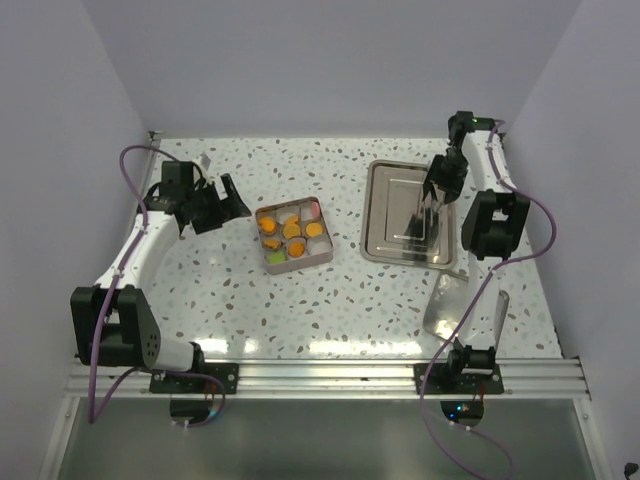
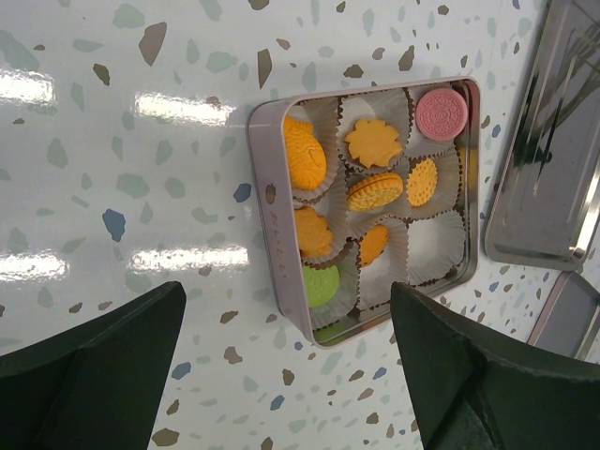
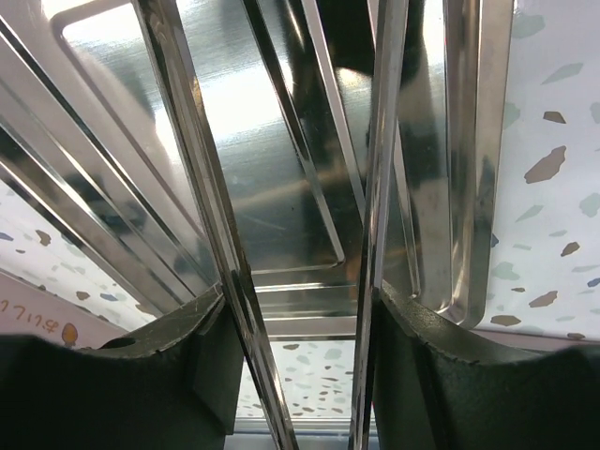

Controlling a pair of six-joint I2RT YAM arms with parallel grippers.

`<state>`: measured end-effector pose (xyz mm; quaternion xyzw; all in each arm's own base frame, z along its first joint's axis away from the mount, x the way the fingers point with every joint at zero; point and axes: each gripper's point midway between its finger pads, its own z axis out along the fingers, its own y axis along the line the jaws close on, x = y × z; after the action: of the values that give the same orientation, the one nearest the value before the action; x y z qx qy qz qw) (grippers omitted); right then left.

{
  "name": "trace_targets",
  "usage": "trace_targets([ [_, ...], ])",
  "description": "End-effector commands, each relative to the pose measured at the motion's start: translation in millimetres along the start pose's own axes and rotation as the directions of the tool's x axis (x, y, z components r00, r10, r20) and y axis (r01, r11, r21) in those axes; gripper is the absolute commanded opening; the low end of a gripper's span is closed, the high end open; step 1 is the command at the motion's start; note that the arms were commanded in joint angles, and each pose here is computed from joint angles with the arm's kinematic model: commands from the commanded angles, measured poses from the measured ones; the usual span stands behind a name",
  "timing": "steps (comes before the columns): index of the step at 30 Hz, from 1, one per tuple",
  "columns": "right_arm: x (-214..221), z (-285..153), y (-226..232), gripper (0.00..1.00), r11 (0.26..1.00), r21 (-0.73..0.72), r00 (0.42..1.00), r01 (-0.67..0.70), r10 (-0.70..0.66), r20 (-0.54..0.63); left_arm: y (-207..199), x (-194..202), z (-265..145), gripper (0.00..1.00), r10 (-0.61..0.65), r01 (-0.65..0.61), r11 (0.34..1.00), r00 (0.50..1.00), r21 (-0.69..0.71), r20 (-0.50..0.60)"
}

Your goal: Pack the cookies

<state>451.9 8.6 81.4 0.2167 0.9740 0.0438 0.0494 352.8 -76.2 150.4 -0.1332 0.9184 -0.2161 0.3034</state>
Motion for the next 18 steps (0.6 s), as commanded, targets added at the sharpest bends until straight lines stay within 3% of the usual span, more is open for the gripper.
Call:
trace_targets([
  [1,42,-23,-10,0.51,0.999,0.037,0.988,0.001,0.005,-0.156,-7,-15,-6,0.96,0.036,-0.036,0.999,0.999,0.012,0.035],
  [11,55,-21,-6,0.33,1.000,-0.009,0.981,-0.001,-0.001,-0.195,-7,-16,-8,0.96,0.033,-0.034,0.999,0.998,0.008,0.045],
  [18,49,-48,4,0.30,0.998,-0.055,0.990,-0.005,-0.003,-0.138,-7,-14,-8,0.96,0.032,-0.033,0.999,0.998,0.013,0.045],
])
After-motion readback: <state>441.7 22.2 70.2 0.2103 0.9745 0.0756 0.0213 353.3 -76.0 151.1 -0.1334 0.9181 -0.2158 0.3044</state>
